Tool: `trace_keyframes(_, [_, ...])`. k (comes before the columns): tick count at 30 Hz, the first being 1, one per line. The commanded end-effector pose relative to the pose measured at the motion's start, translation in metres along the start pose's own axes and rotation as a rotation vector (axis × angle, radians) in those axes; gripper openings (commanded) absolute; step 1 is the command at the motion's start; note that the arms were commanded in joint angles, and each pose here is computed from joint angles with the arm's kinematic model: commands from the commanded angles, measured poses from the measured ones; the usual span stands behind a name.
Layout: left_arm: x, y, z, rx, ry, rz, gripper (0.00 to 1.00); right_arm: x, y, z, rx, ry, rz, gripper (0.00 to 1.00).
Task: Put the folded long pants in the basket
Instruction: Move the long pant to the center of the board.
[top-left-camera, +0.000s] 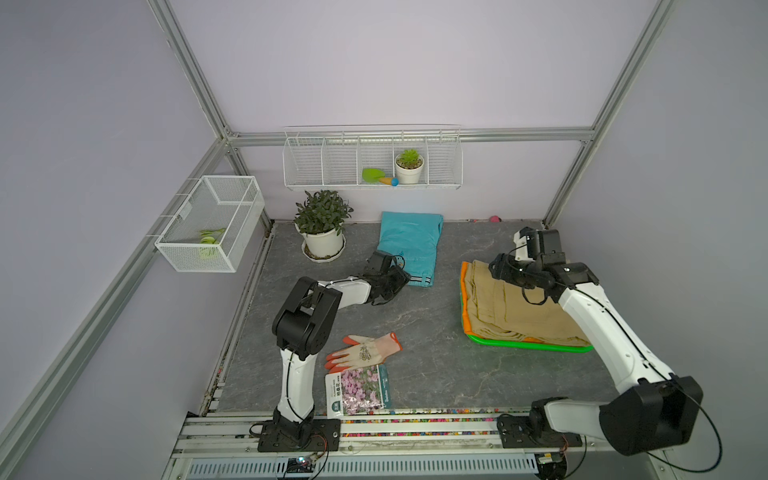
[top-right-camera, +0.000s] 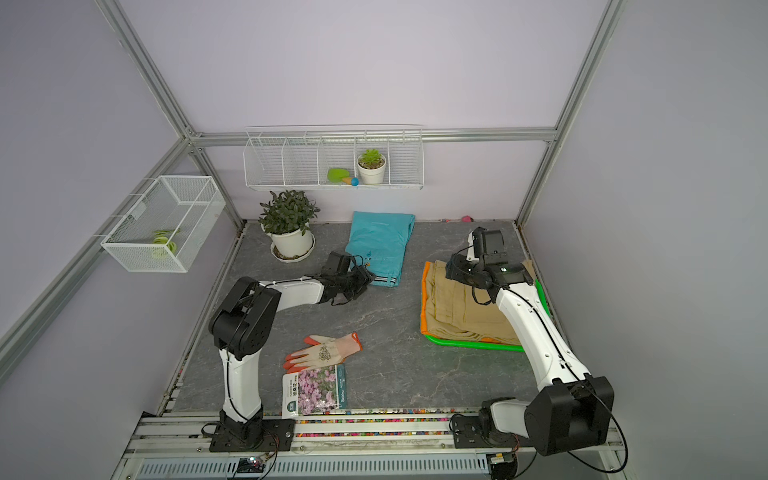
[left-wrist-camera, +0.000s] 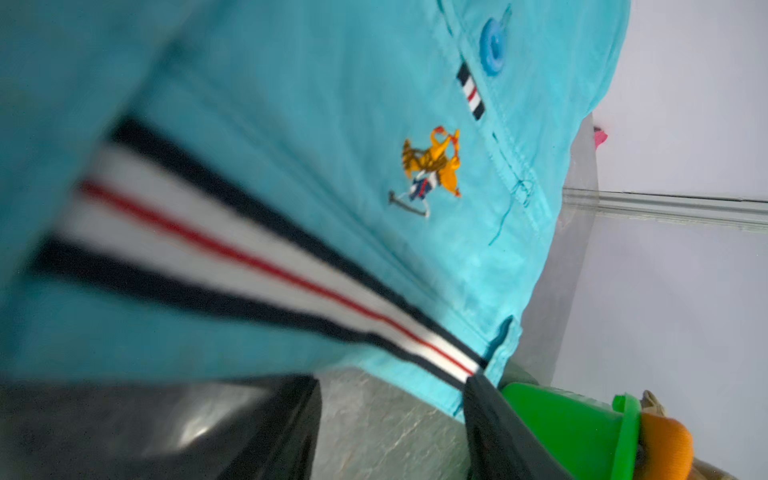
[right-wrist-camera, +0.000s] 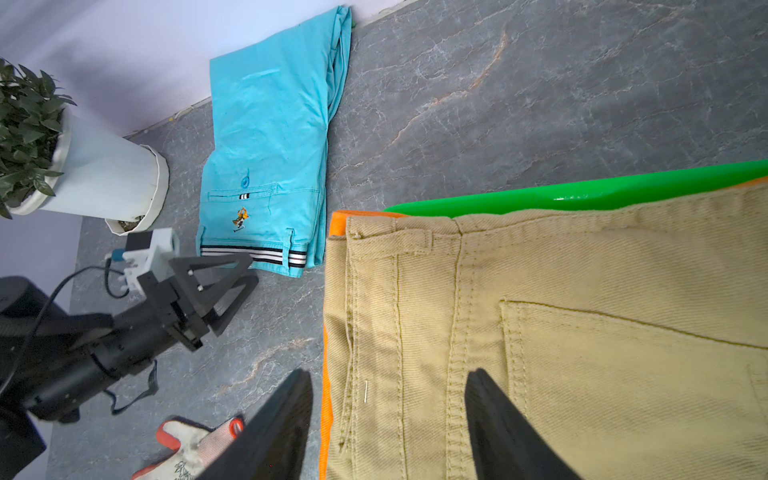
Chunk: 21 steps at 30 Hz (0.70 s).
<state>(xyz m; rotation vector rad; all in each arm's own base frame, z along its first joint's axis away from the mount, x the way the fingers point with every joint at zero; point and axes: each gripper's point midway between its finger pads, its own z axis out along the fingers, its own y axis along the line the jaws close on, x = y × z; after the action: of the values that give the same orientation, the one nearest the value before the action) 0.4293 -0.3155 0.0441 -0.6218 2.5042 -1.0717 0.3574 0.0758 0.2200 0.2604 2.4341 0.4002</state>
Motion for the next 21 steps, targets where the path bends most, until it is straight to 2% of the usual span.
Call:
trace_keyframes(1, [0.001,0.023,0.014,-0.081,0.007,-0.023,0.53,0.014,-0.006,0.003,0.022,0.046,-0.012,0.63])
trace_keyframes(3, [-0.002,0.026,0.014,-0.099,-0.005,-0.013,0.48,0.018,-0.007,0.004,0.023,0.051,-0.016,0.63])
trace_keyframes(4, [-0.005,0.026,0.013,-0.105,-0.014,-0.01,0.42,0.018,-0.008,0.004,0.024,0.049,-0.016,0.63])
trace_keyframes(7, [-0.008,0.028,0.014,-0.106,-0.009,-0.01,0.21,0.021,-0.008,0.006,0.017,0.052,-0.008,0.62])
trace_keyframes(9, [-0.01,0.029,0.013,-0.112,-0.011,-0.015,0.01,0.023,-0.007,0.006,0.012,0.059,-0.004,0.62])
trace_keyframes(15, [-0.003,0.038,-0.019,-0.174,0.013,0.091,0.0,0.026,-0.006,0.005,0.012,0.079,-0.013,0.61])
trace_keyframes(18, [0.015,0.071,-0.054,-0.267,0.073,0.11,0.0,0.026,-0.003,-0.003,0.014,0.09,-0.024,0.6])
trace_keyframes(21, [0.02,0.12,-0.11,-0.347,0.071,0.034,0.0,0.029,0.005,-0.008,0.001,0.097,-0.048,0.6])
